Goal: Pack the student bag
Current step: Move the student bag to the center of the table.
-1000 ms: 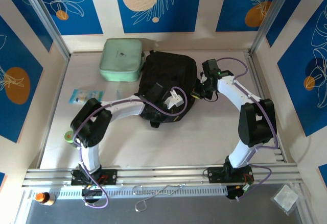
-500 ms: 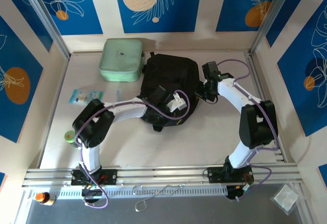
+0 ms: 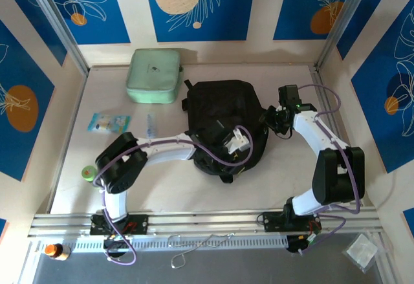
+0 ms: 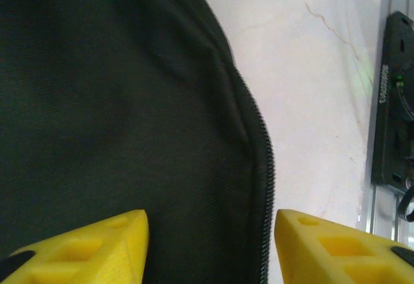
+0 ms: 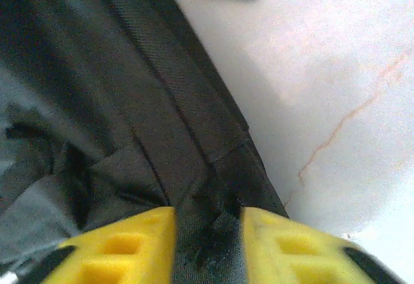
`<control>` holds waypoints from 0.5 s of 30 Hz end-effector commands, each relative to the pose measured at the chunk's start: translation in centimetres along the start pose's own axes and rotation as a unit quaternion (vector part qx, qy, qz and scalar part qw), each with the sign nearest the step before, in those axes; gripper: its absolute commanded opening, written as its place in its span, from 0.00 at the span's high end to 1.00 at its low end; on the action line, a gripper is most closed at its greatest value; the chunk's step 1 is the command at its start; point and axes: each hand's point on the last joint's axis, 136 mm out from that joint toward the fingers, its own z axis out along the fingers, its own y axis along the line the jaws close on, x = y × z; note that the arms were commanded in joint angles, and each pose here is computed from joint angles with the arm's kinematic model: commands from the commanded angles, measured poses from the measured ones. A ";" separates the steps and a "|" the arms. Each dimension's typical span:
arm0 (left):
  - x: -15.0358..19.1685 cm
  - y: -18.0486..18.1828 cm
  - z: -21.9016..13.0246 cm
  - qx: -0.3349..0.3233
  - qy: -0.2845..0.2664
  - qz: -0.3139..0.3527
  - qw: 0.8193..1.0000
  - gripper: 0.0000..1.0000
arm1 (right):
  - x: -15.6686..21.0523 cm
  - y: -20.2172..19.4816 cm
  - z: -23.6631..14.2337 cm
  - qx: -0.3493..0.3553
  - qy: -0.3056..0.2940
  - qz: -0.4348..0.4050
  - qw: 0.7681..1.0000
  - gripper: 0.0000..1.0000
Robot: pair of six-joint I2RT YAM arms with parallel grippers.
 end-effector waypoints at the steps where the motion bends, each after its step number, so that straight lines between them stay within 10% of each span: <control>1: -3.6 1.4 -4.1 -0.054 -0.043 -0.011 0.998 0.42 | -1.2 1.8 -2.4 -0.040 -0.031 -0.018 0.999 0.52; 15: -6.7 11.8 -11.0 -0.258 -0.125 -0.134 0.949 0.11 | -5.7 3.0 2.8 -0.016 -0.001 -0.049 0.999 0.36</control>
